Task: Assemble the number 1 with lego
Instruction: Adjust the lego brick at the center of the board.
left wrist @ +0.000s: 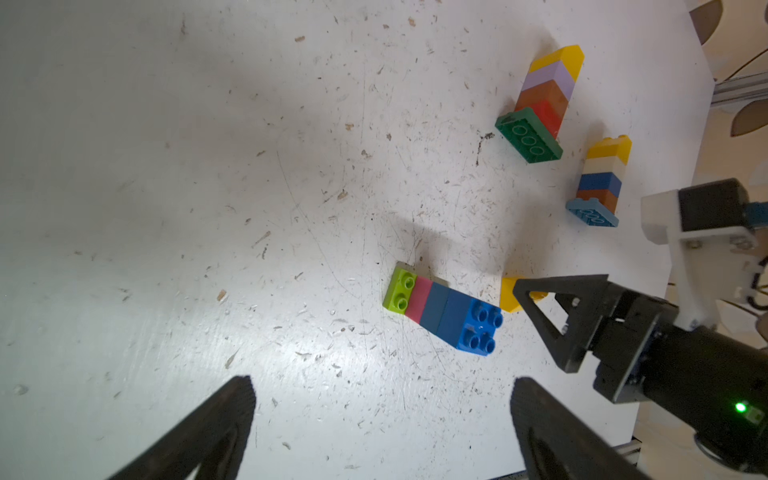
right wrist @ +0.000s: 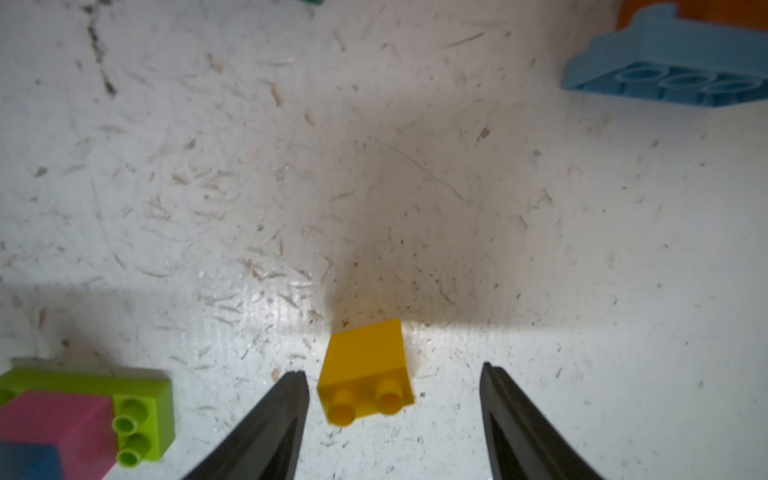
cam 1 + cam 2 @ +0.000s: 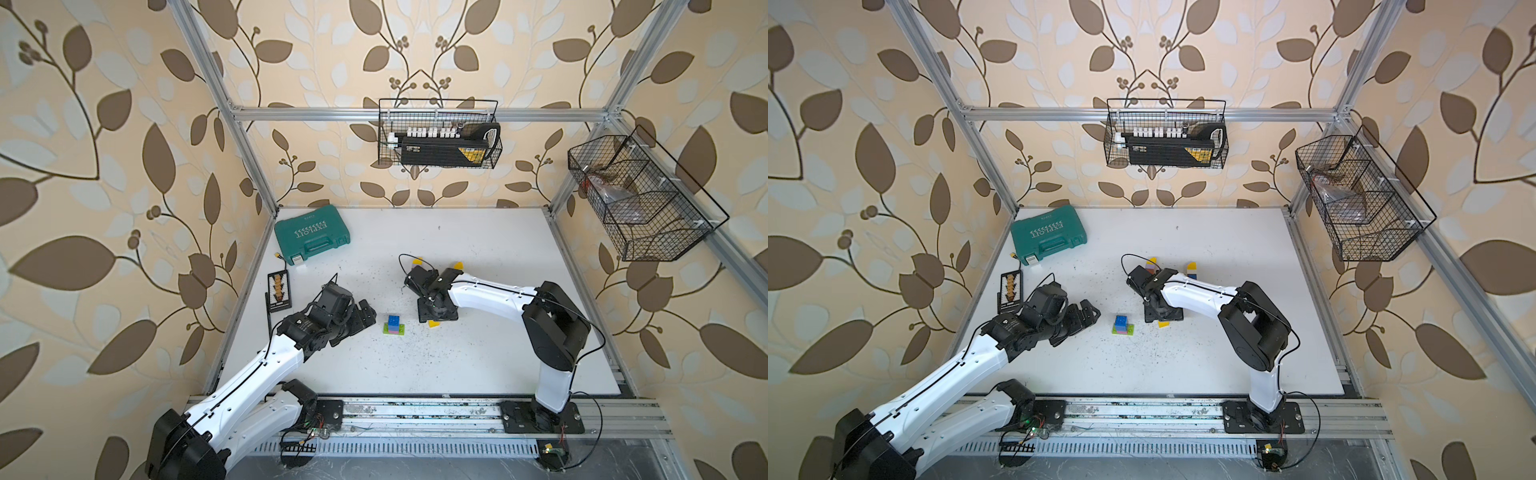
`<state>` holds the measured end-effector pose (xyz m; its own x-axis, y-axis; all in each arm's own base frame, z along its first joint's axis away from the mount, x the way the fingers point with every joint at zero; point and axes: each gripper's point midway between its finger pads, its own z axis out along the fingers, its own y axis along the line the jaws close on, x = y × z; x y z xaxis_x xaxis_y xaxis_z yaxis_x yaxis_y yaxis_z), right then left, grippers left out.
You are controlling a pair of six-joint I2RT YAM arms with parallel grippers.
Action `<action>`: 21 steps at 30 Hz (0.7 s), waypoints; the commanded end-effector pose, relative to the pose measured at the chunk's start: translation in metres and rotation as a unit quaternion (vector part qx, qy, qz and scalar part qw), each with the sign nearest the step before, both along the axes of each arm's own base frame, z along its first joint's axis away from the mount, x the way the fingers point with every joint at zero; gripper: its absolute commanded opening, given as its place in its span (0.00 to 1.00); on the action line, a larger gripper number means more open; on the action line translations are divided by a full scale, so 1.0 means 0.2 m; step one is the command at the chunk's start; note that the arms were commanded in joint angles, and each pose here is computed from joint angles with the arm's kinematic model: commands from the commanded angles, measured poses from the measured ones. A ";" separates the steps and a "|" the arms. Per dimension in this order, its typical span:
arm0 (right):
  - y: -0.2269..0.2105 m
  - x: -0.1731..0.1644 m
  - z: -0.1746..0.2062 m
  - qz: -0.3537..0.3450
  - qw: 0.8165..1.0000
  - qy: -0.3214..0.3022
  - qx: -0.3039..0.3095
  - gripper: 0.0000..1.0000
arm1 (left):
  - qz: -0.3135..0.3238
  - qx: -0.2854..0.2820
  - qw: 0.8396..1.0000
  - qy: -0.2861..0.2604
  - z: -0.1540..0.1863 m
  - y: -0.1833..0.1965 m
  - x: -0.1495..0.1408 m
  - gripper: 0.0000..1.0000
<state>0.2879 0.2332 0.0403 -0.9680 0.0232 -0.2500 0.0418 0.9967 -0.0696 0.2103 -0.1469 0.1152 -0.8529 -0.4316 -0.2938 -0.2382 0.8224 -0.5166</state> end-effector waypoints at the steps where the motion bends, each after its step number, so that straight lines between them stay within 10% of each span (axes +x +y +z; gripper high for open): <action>1: -0.10 0.01 0.01 -0.033 0.999 -0.008 -0.007 0.69 | 0.000 -0.002 1.000 -0.018 0.05 0.00 0.05 0.99; 21: -0.39 -0.11 0.16 -0.141 0.988 -0.039 0.049 0.68 | 0.010 -0.005 1.000 -0.016 0.05 0.01 0.03 0.99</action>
